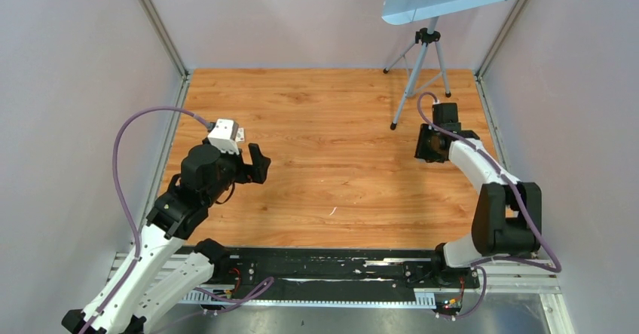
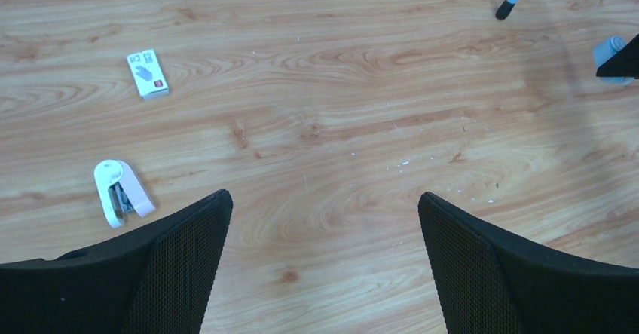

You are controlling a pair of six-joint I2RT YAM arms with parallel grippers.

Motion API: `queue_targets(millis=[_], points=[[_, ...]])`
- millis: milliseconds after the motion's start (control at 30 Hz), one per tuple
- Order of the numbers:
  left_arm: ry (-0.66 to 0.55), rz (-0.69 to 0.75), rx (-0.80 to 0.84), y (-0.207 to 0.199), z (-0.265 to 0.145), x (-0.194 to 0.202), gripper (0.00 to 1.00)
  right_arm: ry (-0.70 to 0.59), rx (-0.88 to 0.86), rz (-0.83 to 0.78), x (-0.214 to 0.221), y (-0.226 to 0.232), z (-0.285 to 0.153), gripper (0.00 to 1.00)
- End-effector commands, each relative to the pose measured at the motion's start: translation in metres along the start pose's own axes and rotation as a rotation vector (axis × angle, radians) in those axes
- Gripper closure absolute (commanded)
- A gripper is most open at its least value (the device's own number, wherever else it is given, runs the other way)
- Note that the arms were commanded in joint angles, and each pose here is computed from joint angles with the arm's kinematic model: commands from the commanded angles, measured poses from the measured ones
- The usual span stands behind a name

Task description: Load the staples into the stapler

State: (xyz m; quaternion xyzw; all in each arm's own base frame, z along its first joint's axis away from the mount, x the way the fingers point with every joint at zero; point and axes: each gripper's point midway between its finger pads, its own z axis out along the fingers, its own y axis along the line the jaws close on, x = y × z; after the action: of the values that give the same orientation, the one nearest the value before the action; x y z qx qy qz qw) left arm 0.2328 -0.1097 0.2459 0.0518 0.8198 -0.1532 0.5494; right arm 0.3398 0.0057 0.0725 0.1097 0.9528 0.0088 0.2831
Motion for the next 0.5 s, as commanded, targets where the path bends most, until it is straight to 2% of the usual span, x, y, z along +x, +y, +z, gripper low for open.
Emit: queue_targets(millis=[0,100,200,300,467], points=[[0.028,-0.050,0.017,-0.007,0.002,0.002,0.04,0.010,-0.166,-0.085,0.017,0.056,-0.030,0.58],[0.016,-0.116,0.070,-0.020,0.005,-0.002,0.04,-0.024,-0.274,-0.167,0.023,0.100,-0.052,0.58],[0.024,-0.243,0.089,-0.031,0.007,-0.009,0.06,-0.096,-0.384,-0.286,0.032,0.145,-0.080,0.58],[0.081,-0.364,0.130,-0.047,0.015,-0.005,0.10,-0.187,-0.535,-0.358,0.041,0.188,-0.110,0.58],[0.166,-0.473,0.216,-0.071,0.031,0.007,0.14,-0.311,-0.731,-0.464,0.067,0.240,-0.165,0.58]])
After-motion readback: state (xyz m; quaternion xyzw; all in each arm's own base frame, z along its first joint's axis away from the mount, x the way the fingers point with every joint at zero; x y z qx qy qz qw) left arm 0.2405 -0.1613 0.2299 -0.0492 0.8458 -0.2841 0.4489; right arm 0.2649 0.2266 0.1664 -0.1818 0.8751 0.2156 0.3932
